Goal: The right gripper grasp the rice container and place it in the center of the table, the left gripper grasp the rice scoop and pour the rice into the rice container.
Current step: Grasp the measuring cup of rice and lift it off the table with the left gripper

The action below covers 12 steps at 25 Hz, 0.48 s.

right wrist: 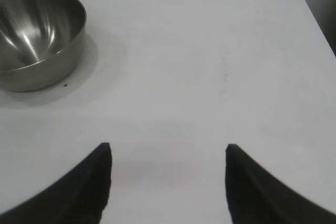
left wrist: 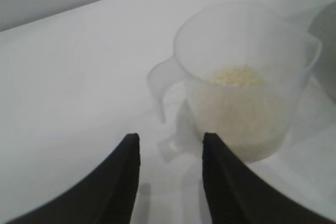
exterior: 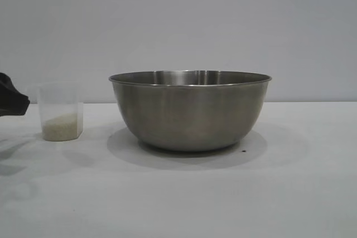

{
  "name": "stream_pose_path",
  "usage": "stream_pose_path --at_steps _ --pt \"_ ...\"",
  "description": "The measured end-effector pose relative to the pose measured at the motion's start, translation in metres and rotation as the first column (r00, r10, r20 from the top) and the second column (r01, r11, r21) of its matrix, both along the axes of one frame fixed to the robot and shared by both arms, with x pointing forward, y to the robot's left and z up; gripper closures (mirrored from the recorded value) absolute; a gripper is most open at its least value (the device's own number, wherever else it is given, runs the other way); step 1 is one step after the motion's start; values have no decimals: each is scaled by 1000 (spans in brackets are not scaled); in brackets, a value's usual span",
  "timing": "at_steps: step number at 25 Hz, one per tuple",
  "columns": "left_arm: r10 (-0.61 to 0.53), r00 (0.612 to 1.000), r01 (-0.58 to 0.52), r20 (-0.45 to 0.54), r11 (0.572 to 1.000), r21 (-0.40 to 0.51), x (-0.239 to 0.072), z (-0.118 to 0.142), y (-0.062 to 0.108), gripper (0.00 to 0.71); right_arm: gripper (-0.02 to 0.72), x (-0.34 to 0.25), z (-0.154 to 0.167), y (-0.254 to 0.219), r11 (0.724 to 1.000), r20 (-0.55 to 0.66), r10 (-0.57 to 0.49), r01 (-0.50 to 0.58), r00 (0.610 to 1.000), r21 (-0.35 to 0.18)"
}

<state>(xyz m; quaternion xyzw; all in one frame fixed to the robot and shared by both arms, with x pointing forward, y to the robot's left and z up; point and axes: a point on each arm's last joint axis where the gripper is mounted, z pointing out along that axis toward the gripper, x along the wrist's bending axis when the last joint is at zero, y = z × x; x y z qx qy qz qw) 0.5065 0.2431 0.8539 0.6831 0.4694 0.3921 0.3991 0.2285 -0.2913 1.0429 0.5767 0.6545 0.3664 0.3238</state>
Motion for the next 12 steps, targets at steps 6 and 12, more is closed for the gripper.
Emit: stream_pose_path --at_steps 6,12 --pt "3 1000 -3 4 1000 -3 8 -5 -2 455 304 0 0 0 1000 0 0 0 1000 0" --pt "29 999 -29 26 1000 -10 17 -3 -1 455 304 0 0 0 1000 0 0 0 1000 0"
